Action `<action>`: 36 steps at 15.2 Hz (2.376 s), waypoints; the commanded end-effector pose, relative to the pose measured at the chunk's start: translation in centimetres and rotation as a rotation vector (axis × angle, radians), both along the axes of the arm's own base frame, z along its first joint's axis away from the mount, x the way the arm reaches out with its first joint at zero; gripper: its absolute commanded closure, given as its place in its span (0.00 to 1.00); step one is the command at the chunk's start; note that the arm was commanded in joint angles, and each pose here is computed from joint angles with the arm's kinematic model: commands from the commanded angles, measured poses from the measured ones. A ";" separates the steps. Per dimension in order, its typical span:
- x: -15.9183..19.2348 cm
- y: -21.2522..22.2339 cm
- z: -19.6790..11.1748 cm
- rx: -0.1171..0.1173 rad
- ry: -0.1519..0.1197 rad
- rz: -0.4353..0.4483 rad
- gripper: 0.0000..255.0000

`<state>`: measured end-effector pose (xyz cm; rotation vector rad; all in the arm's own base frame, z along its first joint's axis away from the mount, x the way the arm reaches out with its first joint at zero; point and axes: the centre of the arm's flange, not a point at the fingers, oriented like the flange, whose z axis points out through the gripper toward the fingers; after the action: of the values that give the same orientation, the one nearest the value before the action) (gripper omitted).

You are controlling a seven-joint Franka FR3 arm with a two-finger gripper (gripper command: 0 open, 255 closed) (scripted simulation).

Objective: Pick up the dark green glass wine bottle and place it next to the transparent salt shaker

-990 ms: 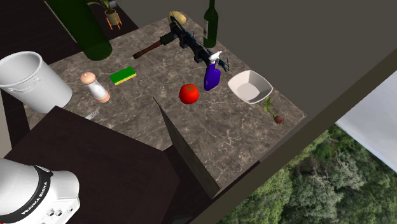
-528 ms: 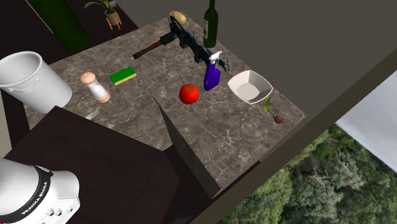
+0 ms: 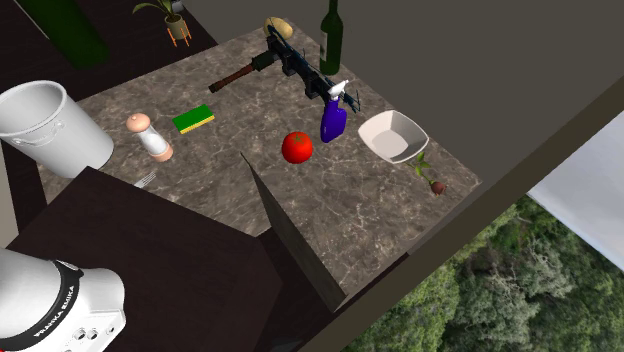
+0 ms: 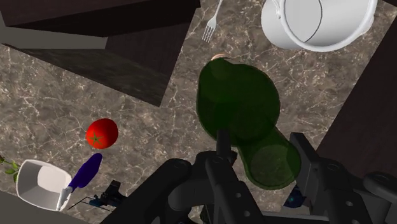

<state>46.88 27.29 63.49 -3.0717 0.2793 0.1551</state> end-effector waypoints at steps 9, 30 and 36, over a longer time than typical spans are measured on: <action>1.2 10.3 -1.1 0.001 0.000 -0.001 1.00; 1.2 10.3 -12.2 0.001 0.000 -0.001 1.00; 1.2 10.3 -15.3 0.001 0.000 -0.001 1.00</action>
<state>48.09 37.62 48.65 -3.0711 0.2814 0.1562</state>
